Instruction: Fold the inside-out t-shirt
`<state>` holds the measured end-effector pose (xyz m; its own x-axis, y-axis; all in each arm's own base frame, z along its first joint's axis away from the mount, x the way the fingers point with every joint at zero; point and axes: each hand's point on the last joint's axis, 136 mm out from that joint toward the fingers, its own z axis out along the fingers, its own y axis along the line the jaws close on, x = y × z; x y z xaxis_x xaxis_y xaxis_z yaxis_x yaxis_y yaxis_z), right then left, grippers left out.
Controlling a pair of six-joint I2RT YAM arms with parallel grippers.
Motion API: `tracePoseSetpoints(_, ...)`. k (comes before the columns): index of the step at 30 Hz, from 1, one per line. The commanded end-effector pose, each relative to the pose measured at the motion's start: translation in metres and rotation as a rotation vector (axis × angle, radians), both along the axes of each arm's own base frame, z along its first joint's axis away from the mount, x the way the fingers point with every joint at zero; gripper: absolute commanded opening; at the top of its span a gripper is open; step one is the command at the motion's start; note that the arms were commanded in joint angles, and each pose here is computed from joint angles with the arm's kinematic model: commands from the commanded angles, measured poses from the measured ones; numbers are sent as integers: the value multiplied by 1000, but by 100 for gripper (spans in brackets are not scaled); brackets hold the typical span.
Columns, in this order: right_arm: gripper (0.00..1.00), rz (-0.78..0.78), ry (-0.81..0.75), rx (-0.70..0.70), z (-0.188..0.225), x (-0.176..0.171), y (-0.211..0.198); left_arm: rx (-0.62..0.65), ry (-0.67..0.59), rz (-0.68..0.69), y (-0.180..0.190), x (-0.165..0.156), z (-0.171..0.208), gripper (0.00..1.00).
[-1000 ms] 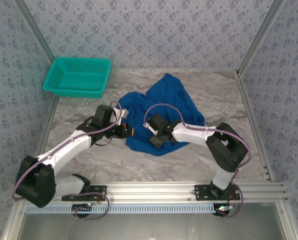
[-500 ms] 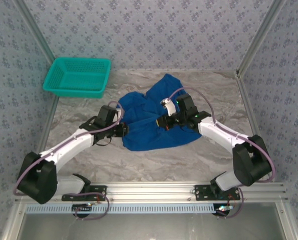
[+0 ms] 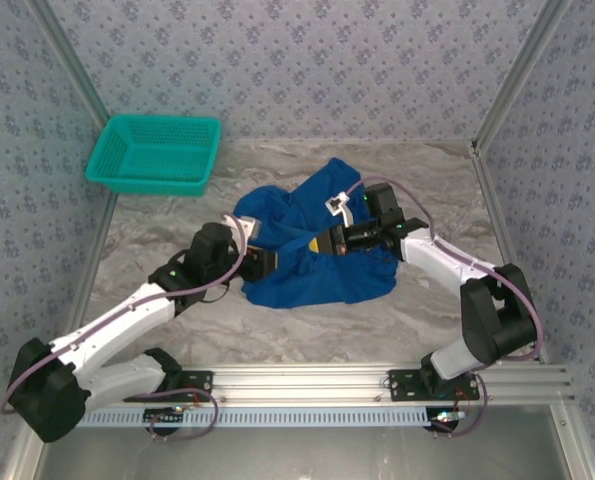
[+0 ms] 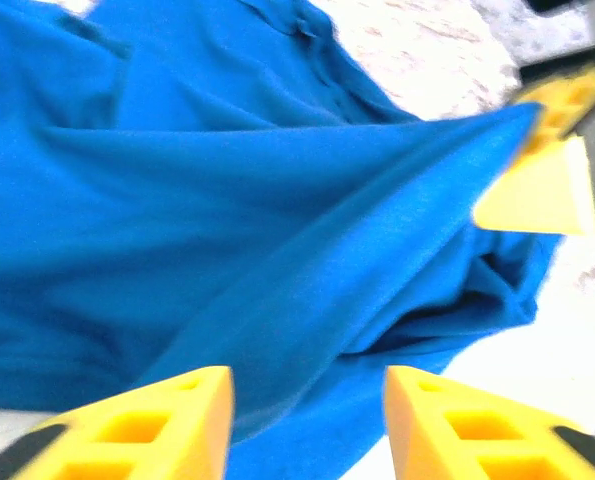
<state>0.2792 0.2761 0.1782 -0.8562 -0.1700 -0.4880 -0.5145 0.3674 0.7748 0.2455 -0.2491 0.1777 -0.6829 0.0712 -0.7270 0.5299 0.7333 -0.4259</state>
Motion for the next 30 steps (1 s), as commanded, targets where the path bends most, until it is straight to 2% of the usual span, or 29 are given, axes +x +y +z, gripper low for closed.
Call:
tracePoseSetpoints(1, 4, 21, 31, 27, 11, 0, 1, -5, 8, -215, -36, -17, -5, 35)
tracePoseSetpoints(5, 4, -2, 44, 16, 10, 3, -4, 68, 25, -302, -59, -18, -19, 35)
tracePoseSetpoints(7, 4, 0, 46, 17, 12, 3, -6, 149, 2, -189, -50, 5, -30, 40)
tracePoseSetpoints(10, 3, 12, 43, 13, 12, -2, -8, 224, -45, -93, -38, 30, -36, 48)
tracePoseSetpoints(12, 3, 29, 44, 24, 15, -5, -8, 227, -64, -105, -43, 36, -36, 51)
tracePoseSetpoints(15, 4, 55, 29, 35, 20, -10, -8, 226, -63, -165, -59, 41, -41, 54)
tracePoseSetpoints(21, 9, 53, 18, 32, 21, -11, -11, 155, -32, -367, -94, 31, -49, 56)
tracePoseSetpoints(23, 11, 37, 11, 15, 20, -10, -15, 145, -9, -385, -97, 33, -54, 49)
tracePoseSetpoints(25, 12, 1, 3, -6, 18, -8, -23, 111, 10, -383, -96, 39, -51, 30)
tracePoseSetpoints(28, 13, -84, -10, -66, 12, -3, -42, -13, 30, -394, -92, 38, -30, 1)
tracePoseSetpoints(30, 13, -157, -49, -173, 2, 2, -56, -107, 43, -424, -86, 31, -9, 0)
